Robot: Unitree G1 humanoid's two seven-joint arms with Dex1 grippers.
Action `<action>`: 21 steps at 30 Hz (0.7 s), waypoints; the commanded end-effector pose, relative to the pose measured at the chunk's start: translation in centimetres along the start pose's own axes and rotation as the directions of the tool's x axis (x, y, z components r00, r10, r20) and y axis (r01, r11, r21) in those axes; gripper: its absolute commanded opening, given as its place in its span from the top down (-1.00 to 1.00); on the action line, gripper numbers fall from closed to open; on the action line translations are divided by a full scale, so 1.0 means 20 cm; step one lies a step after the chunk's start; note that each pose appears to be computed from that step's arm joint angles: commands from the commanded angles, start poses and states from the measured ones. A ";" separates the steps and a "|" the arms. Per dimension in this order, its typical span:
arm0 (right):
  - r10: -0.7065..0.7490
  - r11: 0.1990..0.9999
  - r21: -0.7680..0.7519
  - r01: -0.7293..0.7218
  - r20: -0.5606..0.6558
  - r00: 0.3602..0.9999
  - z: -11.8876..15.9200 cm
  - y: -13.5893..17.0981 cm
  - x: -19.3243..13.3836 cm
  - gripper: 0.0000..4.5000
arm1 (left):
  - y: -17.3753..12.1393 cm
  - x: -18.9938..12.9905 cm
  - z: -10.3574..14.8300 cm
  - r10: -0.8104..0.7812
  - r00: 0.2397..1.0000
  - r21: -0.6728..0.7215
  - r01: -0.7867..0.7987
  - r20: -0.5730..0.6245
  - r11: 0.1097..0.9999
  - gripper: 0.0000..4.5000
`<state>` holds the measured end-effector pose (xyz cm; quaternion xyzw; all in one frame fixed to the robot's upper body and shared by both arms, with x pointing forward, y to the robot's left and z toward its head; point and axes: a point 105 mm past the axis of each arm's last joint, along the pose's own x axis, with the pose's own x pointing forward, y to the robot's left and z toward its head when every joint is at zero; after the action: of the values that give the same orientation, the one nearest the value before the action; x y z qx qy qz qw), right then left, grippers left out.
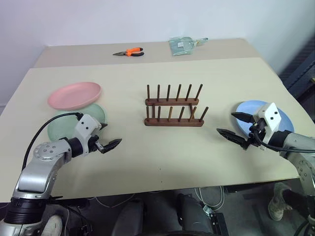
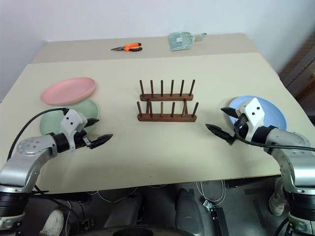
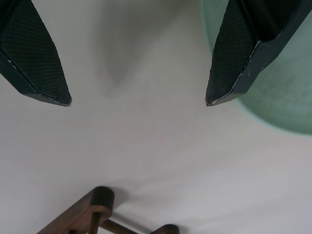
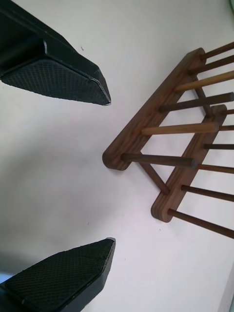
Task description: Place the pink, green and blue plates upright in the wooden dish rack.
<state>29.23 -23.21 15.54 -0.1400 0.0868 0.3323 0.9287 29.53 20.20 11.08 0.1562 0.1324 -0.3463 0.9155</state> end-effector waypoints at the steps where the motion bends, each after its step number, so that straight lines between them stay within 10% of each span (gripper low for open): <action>1: 0.001 0.998 -0.064 0.002 0.046 0.999 0.08 -0.01 0.01 -0.98 | -0.02 0.01 0.08 -0.009 0.999 0.042 0.007 0.049 0.999 -1.00; 12: 0.051 0.997 -0.063 -0.049 0.036 0.998 0.09 0.02 0.06 -0.98 | -0.04 0.05 0.12 -0.052 0.996 0.079 0.046 0.071 0.996 -1.00; 21: 0.098 0.995 -0.037 -0.097 0.041 0.994 0.09 0.22 0.07 -0.98 | -0.05 0.41 0.15 -0.252 0.968 0.129 0.248 0.013 0.960 -1.00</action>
<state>28.05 -19.42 15.00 -0.1425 0.0881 0.3733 0.9125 34.81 14.21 10.83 0.1719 0.1198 -0.4537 0.8661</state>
